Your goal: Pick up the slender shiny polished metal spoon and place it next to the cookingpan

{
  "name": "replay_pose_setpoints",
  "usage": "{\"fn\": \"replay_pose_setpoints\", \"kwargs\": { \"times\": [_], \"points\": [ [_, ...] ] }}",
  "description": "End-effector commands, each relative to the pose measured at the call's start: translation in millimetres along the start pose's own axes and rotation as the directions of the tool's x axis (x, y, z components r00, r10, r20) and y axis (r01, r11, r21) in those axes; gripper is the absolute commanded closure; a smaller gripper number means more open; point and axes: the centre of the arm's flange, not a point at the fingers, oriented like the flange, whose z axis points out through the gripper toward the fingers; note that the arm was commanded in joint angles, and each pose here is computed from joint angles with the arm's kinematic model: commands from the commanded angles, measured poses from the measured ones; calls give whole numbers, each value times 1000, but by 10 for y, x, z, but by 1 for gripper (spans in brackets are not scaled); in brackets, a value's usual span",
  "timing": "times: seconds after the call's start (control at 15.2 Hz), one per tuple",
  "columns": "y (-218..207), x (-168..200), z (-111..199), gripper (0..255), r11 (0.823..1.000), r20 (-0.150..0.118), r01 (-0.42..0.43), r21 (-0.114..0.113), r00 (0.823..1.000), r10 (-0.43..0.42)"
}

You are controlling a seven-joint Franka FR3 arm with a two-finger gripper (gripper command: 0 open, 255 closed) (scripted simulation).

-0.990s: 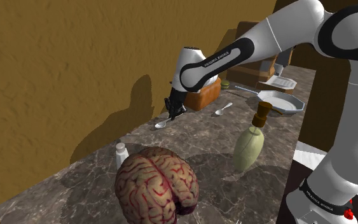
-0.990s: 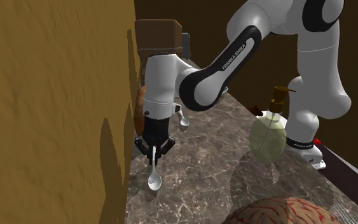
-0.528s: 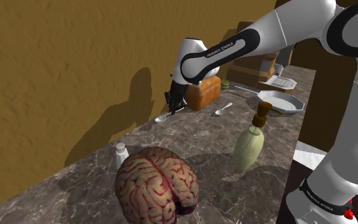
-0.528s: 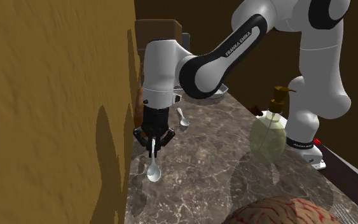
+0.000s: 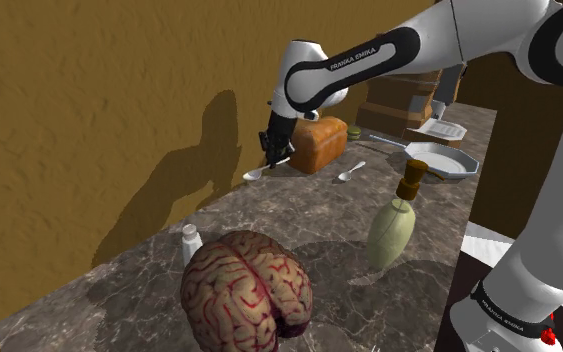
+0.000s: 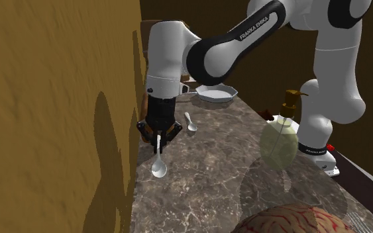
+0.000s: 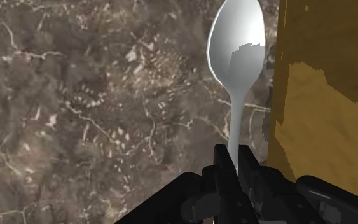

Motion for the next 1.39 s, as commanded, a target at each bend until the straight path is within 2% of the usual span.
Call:
{"fn": "replay_pose_setpoints", "kwargs": {
  "times": [0.0,0.33,1.32],
  "points": [
    [-16,-18,-103,255,1000,0,0,0,1000,0],
    [-54,-54,-347,255,1000,0,0,0,1000,0],
    [1508,1092,-758,255,1000,0,0,0,1000,0]
  ]
}}
